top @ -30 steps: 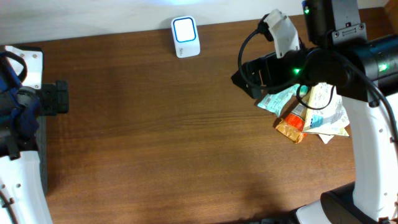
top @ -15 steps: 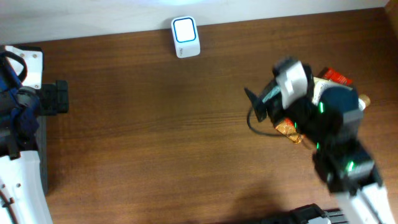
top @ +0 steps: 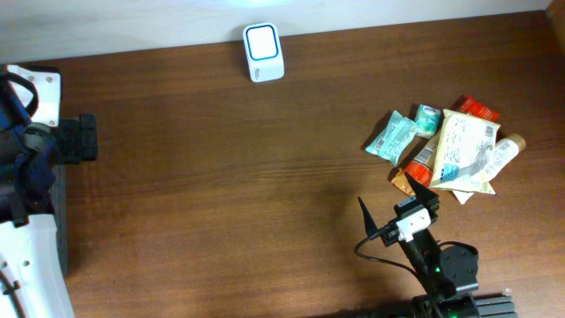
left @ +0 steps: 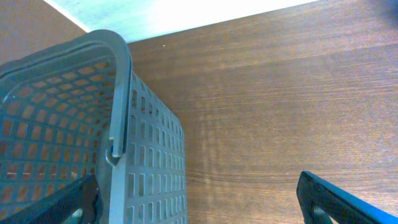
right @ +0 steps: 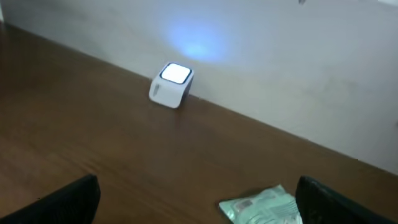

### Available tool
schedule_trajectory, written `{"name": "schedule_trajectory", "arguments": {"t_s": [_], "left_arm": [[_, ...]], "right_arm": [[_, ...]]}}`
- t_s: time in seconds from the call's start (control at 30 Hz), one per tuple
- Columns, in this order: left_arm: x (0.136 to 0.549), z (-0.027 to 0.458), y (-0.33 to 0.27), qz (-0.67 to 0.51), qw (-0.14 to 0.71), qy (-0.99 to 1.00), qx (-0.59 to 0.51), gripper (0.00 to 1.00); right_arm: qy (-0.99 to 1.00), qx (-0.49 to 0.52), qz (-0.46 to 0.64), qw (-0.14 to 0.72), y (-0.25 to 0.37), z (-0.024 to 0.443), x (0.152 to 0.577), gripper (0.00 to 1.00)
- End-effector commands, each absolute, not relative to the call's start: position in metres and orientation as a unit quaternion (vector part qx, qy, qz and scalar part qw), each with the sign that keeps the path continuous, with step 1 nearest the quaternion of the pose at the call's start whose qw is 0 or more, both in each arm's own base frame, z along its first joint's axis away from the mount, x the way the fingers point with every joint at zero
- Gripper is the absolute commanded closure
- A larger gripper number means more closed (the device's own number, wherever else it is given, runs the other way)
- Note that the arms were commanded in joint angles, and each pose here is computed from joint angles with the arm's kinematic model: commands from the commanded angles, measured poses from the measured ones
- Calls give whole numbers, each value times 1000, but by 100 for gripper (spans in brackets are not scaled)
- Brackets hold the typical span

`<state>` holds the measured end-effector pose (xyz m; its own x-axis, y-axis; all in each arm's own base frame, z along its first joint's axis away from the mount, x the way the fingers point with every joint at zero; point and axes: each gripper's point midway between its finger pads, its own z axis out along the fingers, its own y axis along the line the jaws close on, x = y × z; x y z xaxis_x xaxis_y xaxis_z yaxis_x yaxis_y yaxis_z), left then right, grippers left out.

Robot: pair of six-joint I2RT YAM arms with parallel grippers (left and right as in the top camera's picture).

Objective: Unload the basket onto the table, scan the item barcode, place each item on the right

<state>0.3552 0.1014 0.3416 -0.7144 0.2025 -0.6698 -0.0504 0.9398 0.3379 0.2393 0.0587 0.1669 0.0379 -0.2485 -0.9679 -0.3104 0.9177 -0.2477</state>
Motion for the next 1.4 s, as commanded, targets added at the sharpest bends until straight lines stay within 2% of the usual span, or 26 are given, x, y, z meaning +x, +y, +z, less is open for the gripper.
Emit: {"name": "schedule_trajectory", "arguments": {"t_s": [0.0,0.87,1.03,1.23,1.37], "left_arm": [[355,347,102,172,381,907,45,1],[354,348,102,172,382,907,45,1],[322,340,93,164,364,916,49,1],[320,281,47,96,507,850,103,1],[292,214,24,83,588,794,134,1]], "right_arm": [[701,-190,24,687,55,162,239,1],[700,-190,24,688,55,162,239,1],[700,-190,24,688,55,162,239,1],[700,-190,24,688,55,162,239,1],[700,-190,24,688,55,162,239,1]]}}
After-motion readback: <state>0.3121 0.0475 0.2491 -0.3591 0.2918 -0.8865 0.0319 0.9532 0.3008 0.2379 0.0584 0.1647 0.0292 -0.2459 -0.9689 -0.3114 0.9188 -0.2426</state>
